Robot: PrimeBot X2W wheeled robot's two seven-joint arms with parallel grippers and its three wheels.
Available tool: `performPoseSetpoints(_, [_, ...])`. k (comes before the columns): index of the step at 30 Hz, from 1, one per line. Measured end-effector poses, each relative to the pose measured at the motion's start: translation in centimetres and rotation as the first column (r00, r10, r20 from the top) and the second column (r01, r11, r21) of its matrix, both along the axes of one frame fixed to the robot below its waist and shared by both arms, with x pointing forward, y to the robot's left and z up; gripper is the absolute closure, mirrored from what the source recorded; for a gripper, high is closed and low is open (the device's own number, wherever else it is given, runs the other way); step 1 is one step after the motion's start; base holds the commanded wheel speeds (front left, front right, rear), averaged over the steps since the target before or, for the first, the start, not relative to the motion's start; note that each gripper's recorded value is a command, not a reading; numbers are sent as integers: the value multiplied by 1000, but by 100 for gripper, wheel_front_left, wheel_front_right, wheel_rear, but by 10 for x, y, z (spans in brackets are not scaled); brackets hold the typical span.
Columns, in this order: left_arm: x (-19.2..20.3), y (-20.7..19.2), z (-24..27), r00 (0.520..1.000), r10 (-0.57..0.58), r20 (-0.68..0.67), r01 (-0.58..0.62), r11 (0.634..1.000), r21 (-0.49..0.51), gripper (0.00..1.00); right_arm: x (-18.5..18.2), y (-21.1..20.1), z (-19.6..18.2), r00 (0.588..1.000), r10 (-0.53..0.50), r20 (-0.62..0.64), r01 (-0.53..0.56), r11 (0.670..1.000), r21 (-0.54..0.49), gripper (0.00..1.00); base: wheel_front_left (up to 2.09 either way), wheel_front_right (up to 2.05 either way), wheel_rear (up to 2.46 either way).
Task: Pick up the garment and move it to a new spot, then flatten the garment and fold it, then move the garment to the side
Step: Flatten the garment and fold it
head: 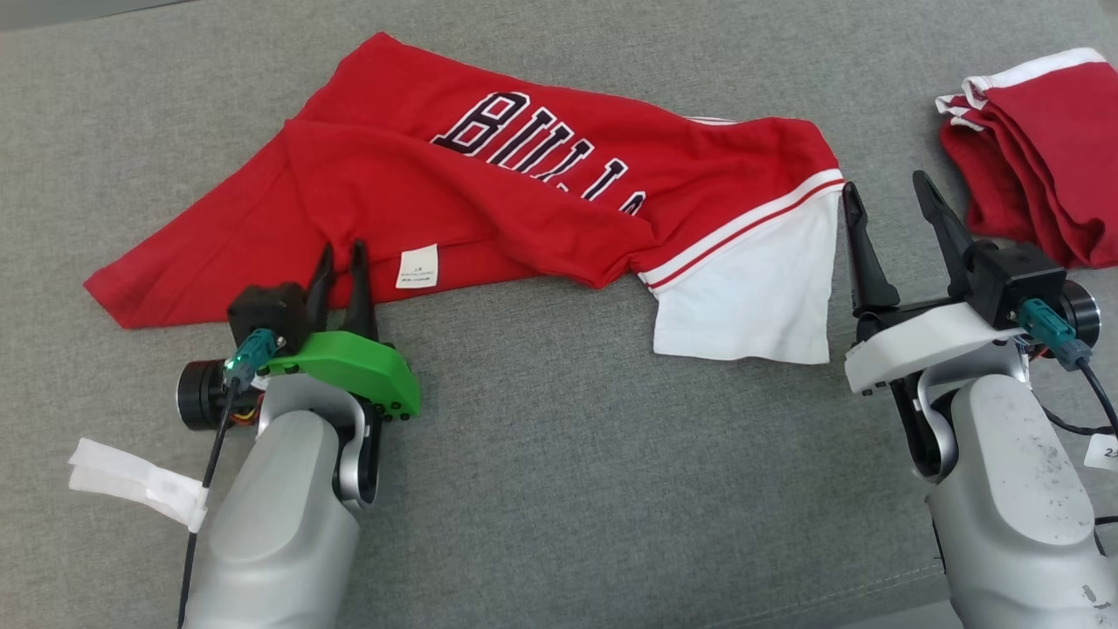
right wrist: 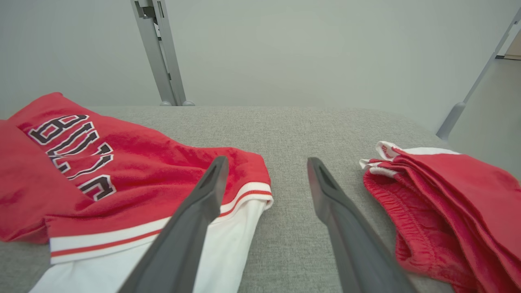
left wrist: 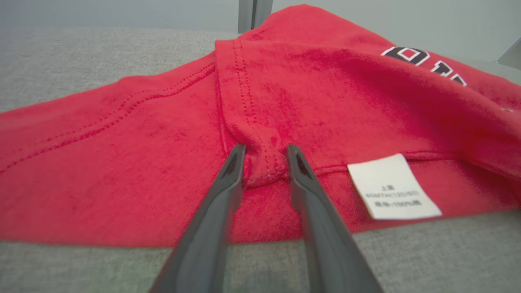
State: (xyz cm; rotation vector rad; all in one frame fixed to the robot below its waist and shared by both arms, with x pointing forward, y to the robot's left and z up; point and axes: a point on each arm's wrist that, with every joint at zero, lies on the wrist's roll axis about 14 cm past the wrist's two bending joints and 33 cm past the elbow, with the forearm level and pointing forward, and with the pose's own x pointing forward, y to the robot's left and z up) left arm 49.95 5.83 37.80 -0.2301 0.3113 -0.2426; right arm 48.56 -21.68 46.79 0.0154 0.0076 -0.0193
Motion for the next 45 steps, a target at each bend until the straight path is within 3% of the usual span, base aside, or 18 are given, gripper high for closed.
performPoseSetpoints(12, [-13,16,74,980,52,193,-41,997,-62,100,-20,15,-1,1000,26,-18,-25,999,38,0,0,0,0])
performPoseSetpoints(21, [-79,74,57,970,205,127,-205,979,-16,100,-51,37,0,997,77,-31,-74,994,81,0,0,0,0])
performPoseSetpoints(22, [-87,81,53,968,223,115,-224,974,-5,85,-54,40,0,996,84,-31,-81,993,84,0,0,0,0])
performPoseSetpoints(23, [-95,86,50,966,235,107,-238,971,9,19,-58,42,0,996,89,-32,-86,992,88,0,0,0,0])
performPoseSetpoints(24, [-101,90,48,965,243,103,-246,969,21,0,-62,43,1,995,92,-32,-88,992,88,0,0,0,0])
performPoseSetpoints(34, [-145,104,50,959,248,136,-265,956,125,0,-92,47,5,995,101,-24,-98,990,103,0,0,0,0])
performPoseSetpoints(45, [-152,105,45,959,254,121,-269,955,128,0,-95,52,-2,992,115,-45,-109,987,116,0,0,0,0])
